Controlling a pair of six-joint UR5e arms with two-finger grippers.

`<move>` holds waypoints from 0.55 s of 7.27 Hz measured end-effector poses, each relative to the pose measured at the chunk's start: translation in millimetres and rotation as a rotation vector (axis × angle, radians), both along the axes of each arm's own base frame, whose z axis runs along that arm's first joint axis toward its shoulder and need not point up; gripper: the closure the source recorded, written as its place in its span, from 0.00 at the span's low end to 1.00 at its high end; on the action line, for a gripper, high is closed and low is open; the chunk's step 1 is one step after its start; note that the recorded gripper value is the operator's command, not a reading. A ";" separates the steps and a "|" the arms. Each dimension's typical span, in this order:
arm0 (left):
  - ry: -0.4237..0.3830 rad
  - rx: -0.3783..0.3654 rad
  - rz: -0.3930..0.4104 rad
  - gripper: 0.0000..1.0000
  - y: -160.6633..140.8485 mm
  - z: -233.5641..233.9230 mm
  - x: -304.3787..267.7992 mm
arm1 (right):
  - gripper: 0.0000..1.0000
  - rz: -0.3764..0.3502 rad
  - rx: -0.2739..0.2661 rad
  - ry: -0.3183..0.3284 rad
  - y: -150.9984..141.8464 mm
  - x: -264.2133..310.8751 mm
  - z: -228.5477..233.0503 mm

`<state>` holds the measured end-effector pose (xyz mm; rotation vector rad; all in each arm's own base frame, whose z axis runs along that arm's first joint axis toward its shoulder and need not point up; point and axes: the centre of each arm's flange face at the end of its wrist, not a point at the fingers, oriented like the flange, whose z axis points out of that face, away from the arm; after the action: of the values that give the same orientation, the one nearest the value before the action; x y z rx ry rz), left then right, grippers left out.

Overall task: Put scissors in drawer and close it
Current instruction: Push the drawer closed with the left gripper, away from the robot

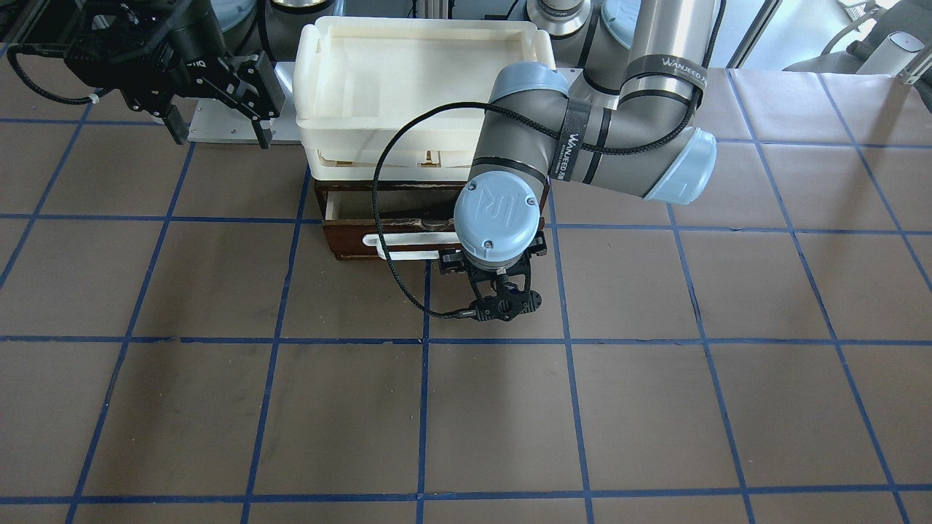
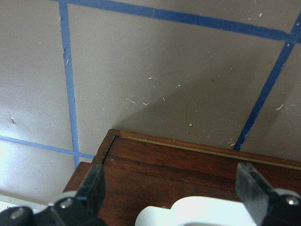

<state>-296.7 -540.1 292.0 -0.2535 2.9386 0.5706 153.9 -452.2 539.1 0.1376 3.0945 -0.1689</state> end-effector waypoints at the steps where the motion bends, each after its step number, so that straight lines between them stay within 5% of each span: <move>1: -0.004 0.013 -0.004 0.00 4.1 0.3 -1.5 | 0.00 -0.012 -0.002 -0.011 -0.2 1.0 0.4; 4: -0.006 0.063 -0.001 0.00 12.1 -2.7 -3.0 | 0.00 -0.023 -0.006 -0.007 -7.2 0.7 -1.3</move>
<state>-299.7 -528.0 289.3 -0.2458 2.9090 0.6596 154.7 -459.3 537.8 0.1738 3.0857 -0.1786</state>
